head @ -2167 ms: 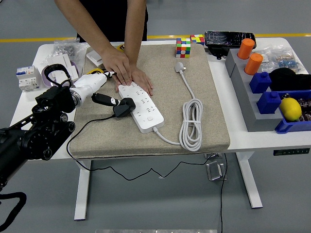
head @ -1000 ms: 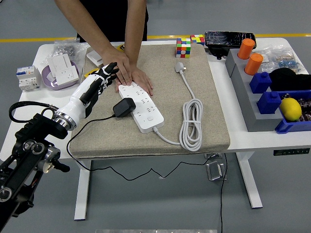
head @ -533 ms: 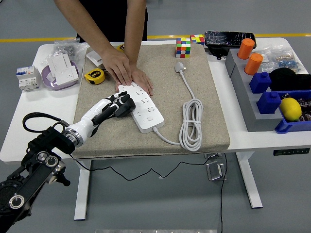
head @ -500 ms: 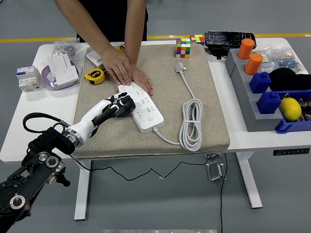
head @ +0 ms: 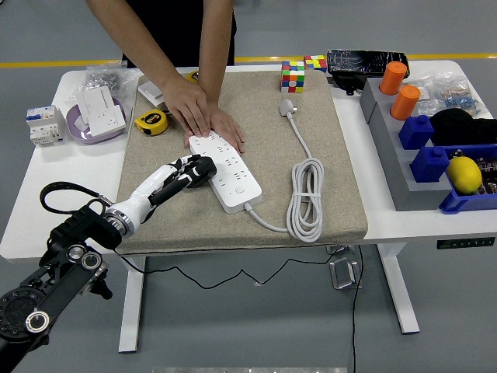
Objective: Pick up the plug,place it near the board,insert it into the board,press the button
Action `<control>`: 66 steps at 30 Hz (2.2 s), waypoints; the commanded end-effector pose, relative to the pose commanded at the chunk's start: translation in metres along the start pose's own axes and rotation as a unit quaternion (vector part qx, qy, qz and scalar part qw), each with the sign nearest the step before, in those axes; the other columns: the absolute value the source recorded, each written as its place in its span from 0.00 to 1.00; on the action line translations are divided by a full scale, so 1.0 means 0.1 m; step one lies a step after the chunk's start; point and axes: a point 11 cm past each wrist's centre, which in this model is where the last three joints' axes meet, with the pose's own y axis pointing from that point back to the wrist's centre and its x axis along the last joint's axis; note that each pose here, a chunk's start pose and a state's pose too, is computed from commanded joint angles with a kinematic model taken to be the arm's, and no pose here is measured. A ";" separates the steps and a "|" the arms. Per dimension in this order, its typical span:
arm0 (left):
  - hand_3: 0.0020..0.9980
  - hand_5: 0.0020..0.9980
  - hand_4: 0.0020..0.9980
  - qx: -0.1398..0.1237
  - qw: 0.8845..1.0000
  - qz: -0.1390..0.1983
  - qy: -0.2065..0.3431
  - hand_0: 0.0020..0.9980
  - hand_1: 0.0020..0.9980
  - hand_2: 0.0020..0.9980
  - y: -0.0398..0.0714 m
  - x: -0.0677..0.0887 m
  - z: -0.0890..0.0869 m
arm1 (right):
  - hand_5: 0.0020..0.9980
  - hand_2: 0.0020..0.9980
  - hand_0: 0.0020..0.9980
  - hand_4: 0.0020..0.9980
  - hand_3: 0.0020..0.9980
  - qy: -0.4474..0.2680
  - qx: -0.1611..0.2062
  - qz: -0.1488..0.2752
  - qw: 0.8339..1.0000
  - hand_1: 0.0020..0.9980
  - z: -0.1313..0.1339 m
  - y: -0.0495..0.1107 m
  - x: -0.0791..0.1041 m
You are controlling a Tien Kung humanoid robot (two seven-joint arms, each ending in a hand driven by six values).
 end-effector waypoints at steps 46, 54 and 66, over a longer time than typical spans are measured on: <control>0.99 1.00 1.00 -0.015 0.995 -0.021 -0.101 1.00 1.00 0.99 -0.25 -0.09 0.27 | 1.00 0.83 0.93 1.00 0.83 0.000 0.002 0.002 1.000 0.90 -0.03 -0.01 0.02; 0.99 1.00 1.00 -0.019 0.990 -0.010 -0.139 1.00 1.00 0.99 -0.27 -0.03 0.31 | 1.00 0.83 0.94 1.00 0.83 0.000 0.002 0.003 1.000 0.90 -0.03 -0.01 0.03; 0.98 1.00 1.00 -0.031 0.976 0.011 -0.215 1.00 1.00 0.98 -0.28 0.03 0.40 | 1.00 0.83 0.93 1.00 0.83 -0.003 0.002 0.003 1.000 0.90 -0.05 -0.01 0.02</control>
